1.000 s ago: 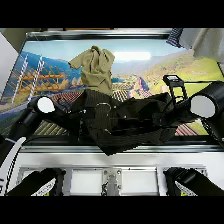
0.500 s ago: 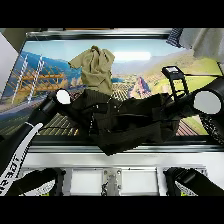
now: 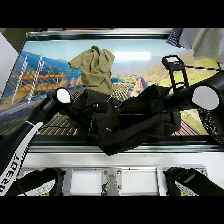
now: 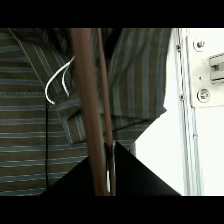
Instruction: Fold the clothes and pants, and hang the long-sleeved shirts on hangers.
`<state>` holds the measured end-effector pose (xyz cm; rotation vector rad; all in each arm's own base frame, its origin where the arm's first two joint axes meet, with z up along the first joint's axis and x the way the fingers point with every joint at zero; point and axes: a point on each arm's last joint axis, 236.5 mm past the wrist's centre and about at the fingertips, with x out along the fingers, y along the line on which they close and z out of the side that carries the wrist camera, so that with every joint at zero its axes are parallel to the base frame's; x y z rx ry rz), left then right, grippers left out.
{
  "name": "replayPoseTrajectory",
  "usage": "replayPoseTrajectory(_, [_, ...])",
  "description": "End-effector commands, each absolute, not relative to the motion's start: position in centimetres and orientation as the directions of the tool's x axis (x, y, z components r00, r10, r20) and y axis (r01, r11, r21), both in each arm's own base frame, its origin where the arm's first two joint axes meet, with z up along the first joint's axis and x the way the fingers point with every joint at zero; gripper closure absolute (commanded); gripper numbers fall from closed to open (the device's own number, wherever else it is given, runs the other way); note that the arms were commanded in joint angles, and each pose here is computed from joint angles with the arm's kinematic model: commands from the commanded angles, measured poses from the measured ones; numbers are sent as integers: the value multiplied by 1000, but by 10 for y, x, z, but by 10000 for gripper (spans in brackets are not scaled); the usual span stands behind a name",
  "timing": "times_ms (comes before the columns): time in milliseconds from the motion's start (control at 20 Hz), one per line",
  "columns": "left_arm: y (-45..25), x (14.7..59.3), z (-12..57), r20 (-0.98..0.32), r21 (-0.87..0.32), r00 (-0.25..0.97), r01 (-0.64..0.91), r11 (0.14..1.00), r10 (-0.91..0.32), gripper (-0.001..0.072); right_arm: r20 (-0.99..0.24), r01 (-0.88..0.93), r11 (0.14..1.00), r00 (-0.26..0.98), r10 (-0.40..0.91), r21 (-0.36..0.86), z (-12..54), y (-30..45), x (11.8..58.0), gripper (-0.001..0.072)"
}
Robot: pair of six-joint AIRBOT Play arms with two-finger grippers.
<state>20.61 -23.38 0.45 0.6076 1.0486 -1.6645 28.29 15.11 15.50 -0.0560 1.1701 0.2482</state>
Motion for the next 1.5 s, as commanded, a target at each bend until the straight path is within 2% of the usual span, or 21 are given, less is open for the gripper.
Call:
replayPoseTrajectory(0, [-234,206,5,-798,-346,-342,934,-87,-495,695,-855,-308,922,386,347,235,168,203,287,700])
replayPoseTrajectory(150, [-234,206,5,-799,-346,-341,934,-87,-496,695,-812,-390,867,365,454,310,172,248,280,699])
replayPoseTrajectory(450, [-234,206,5,-799,-345,-341,934,-87,-495,695,-756,-470,799,343,558,376,176,299,272,699])
replayPoseTrajectory(750, [-234,206,5,-799,-346,-342,934,-87,-495,695,-759,-466,795,329,562,387,173,302,271,680])
replayPoseTrajectory(800, [-234,206,5,-799,-346,-342,934,-87,-495,695,-759,-467,795,329,562,387,173,302,271,543])
replayPoseTrajectory(850, [-234,206,5,-799,-347,-343,934,-87,-495,695,-758,-466,796,330,562,387,173,302,271,325])
replayPoseTrajectory(900, [-234,206,5,-799,-347,-343,934,-88,-495,694,-758,-466,796,332,562,386,174,301,272,200])
replayPoseTrajectory(1450, [-234,206,5,-799,-347,-344,934,-88,-494,694,-846,-394,876,332,417,277,170,221,274,203])
